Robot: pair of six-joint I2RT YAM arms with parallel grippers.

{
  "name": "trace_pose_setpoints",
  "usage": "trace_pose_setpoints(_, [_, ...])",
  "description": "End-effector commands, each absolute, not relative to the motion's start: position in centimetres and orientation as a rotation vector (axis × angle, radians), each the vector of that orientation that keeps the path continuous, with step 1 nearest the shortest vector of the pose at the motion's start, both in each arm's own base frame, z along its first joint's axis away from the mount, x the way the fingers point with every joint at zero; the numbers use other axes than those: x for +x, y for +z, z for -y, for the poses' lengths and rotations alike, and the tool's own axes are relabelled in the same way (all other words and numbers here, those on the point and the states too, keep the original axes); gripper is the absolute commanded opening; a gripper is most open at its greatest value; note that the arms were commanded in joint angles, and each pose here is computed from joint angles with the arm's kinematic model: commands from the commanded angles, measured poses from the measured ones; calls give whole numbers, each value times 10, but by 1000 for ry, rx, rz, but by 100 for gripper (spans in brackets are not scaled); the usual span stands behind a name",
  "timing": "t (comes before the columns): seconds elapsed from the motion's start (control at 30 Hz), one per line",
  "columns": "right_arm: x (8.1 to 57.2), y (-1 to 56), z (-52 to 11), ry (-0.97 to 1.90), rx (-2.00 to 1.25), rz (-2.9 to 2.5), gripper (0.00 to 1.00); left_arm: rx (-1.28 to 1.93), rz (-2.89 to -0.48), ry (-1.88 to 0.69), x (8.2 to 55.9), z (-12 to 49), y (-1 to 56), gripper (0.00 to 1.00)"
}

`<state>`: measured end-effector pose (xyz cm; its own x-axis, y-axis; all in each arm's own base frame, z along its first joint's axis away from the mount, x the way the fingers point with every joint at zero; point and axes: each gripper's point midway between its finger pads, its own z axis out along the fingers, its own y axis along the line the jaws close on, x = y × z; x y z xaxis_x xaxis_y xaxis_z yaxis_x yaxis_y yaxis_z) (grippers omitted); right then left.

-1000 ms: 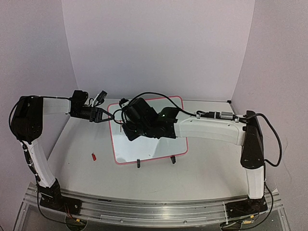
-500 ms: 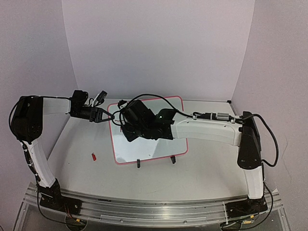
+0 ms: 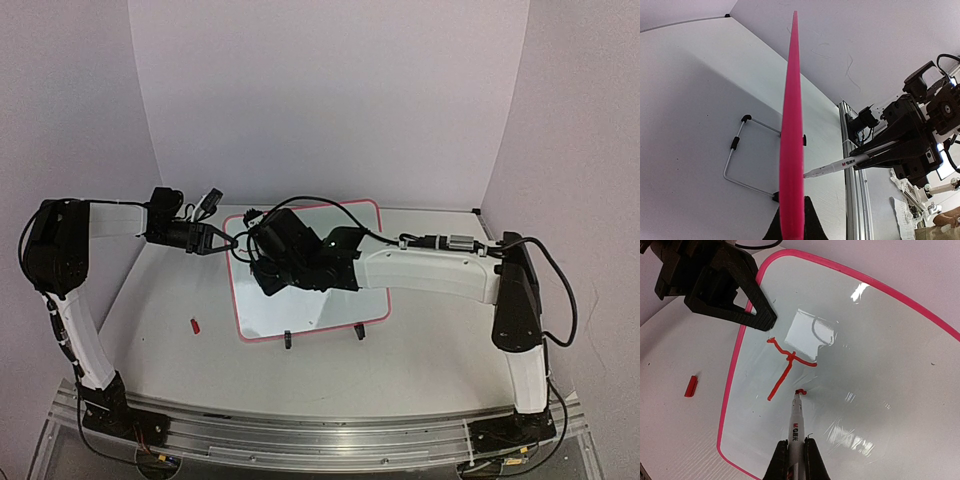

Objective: Write a sentence on the whiteboard
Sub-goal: Write on the whiteboard with the whiteboard.

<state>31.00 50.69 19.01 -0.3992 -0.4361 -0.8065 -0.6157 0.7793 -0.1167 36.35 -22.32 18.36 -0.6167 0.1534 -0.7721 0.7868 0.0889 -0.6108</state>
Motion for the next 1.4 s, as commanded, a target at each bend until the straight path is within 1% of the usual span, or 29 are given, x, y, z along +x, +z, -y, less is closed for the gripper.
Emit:
trace_pose_setpoints(0.0, [312, 188, -508, 257, -776, -2071, 0, 1007, -1837, -1476, 363, 232, 173, 0])
trace_pose_setpoints(0.6, [308, 176, -491, 192, -786, -2121, 0, 1006, -1842, -1474, 363, 232, 171, 0])
trace_pose_setpoints(1.0, [315, 183, -478, 101, -757, -2093, 0, 1005, -1844, -1475, 364, 232, 171, 0])
trace_pose_setpoints(1.37, [321, 194, -478, 72, -738, -2060, 0, 1005, -1847, -1479, 364, 233, 169, 0])
